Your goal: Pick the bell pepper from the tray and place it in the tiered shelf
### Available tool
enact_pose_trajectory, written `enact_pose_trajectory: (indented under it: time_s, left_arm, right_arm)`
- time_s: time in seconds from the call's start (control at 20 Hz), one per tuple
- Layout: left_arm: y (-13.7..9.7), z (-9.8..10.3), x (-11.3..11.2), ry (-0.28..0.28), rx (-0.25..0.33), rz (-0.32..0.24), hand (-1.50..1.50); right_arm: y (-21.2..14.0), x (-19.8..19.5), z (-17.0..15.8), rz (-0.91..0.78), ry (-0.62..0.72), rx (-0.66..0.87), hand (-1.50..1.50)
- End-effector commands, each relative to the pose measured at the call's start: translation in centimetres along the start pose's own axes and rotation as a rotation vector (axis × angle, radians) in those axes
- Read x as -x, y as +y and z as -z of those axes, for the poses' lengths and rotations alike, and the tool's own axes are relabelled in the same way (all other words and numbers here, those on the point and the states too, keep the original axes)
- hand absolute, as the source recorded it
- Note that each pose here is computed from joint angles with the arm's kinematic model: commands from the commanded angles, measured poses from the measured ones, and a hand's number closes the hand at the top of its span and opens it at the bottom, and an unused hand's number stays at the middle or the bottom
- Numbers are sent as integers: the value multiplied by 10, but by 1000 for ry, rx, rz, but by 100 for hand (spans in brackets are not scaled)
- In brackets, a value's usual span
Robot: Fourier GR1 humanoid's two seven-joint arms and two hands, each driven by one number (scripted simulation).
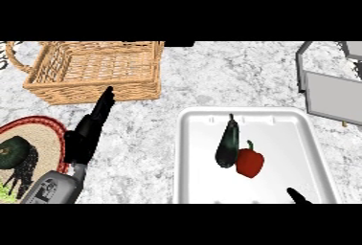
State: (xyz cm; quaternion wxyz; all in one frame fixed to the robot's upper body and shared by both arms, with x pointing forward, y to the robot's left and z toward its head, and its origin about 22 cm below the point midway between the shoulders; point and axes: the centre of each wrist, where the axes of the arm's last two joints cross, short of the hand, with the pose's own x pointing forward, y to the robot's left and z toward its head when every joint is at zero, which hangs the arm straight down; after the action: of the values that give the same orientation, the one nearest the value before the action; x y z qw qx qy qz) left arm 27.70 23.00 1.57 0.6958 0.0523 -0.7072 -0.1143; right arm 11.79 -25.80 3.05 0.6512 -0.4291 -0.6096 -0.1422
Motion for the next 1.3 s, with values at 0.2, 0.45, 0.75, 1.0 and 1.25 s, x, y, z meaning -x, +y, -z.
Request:
enact_pose_trajectory:
  time_s: [0.2,0.45,0.75,1.0,1.25]
  left_arm:
    - [-5,6,-10,-18,29,23,0]
    - [-6,8,-15,-26,47,12,0]
    - [-18,14,-15,-36,57,19,0]
    - [-16,17,-15,-27,38,-2,0]
    - [-15,11,-1,-14,27,4,0]
  right_arm:
    - [-20,-31,-4,-307,113,-196,-150]
    - [-29,-59,-1,-535,212,-290,-150]
    - [-3,-103,-11,-606,291,-314,-150]
    - [20,-127,-21,-616,280,-307,-150]
    - [46,-139,-25,-648,259,-298,-150]
